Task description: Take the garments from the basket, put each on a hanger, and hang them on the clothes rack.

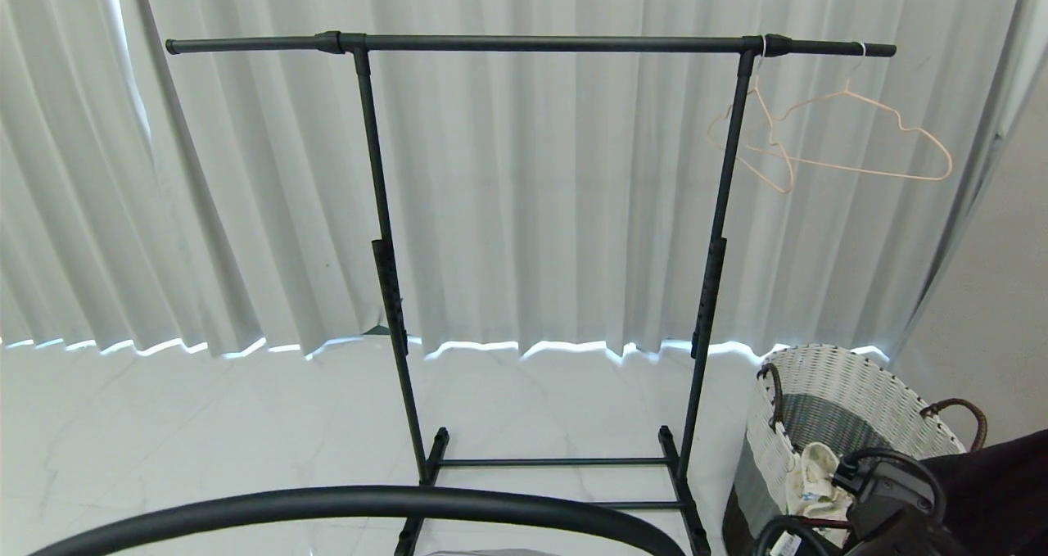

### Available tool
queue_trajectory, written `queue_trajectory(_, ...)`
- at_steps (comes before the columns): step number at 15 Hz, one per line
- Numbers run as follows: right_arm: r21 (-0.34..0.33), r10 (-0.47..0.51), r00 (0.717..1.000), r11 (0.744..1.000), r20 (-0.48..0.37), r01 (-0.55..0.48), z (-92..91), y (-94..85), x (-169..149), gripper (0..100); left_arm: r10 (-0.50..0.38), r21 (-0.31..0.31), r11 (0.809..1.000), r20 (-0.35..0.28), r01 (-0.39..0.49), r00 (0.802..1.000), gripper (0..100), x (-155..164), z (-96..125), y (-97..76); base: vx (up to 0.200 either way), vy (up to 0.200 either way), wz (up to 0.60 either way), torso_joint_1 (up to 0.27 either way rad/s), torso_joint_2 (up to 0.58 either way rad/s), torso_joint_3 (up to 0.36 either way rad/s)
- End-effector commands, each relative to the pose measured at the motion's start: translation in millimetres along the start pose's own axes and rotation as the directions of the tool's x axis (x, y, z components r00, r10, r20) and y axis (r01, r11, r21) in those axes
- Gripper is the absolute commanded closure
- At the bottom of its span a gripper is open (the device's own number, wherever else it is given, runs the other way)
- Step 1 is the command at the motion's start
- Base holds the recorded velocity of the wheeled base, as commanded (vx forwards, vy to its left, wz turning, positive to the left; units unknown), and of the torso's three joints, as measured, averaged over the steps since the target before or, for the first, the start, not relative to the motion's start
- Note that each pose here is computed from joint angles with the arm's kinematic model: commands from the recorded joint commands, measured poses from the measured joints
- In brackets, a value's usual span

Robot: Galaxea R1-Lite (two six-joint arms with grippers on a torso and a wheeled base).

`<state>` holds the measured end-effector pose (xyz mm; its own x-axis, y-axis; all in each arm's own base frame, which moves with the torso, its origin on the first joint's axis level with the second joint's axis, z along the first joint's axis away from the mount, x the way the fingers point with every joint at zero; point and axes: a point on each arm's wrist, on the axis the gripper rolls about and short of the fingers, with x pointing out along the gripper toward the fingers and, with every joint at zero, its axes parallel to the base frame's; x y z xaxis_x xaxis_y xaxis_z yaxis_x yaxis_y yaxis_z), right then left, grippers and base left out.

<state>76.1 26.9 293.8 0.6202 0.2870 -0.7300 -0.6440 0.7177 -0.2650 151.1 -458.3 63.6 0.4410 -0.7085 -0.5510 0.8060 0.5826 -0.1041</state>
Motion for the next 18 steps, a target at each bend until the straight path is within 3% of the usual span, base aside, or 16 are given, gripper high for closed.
queue_trajectory(1,-0.003,0.003,1.0,1.0,-0.001,-0.003,0.4,-0.1,1,100,0.017,-0.004,1.0,0.003,-0.017,1.0,0,-1,2,3.6,0.0,0.0,0.0,0.0,0.0,0.0)
queue_trajectory(7,0.0,0.008,1.0,1.0,-0.014,-0.008,2.9,-1.8,5,100,0.127,0.023,0.992,-0.067,-0.126,0.99,0,-2,-17,11.0,0.0,0.0,0.0,0.0,0.0,0.0)
queue_trajectory(8,0.0,0.01,1.0,1.0,-0.019,-0.01,4.1,-2.6,7,100,0.132,0.023,0.991,-0.067,-0.131,0.989,100,-5,-17,11.6,0.0,0.0,0.0,0.0,0.0,0.0)
queue_trajectory(10,0.001,0.014,1.0,1.0,-0.026,-0.014,3.9,-2.6,8,100,0.143,0.024,0.99,-0.071,-0.142,0.987,100,-8,-18,12.1,0.0,0.0,0.0,0.0,0.0,0.0)
queue_trajectory(12,0.013,0.031,0.998,0.999,-0.057,-0.03,0.7,-1.7,15,100,0.213,0.032,0.977,-0.071,-0.211,0.974,100,-17,-23,15.9,0.0,0.0,0.0,0.0,0.0,0.0)
queue_trajectory(13,0.032,0.039,0.997,0.999,-0.072,-0.036,-1.2,-1.0,18,100,0.216,-0.007,0.976,-0.067,-0.217,0.974,100,-29,-20,16.4,0.0,0.0,0.0,0.0,0.0,0.0)
queue_trajectory(15,0.065,0.057,0.993,0.997,-0.103,-0.051,-6.3,1.0,26,100,0.177,-0.138,0.974,-0.039,-0.181,0.983,100,-79,-4,12.5,0.0,0.0,0.0,0.0,0.0,0.0)
queue_trajectory(18,0.054,0.064,0.997,0.997,-0.052,-0.061,-1.0,0.1,34,100,0.16,-0.173,0.97,-0.067,-0.169,0.985,100,-166,-12,27.3,0.0,0.0,0.0,0.0,0.0,0.0)
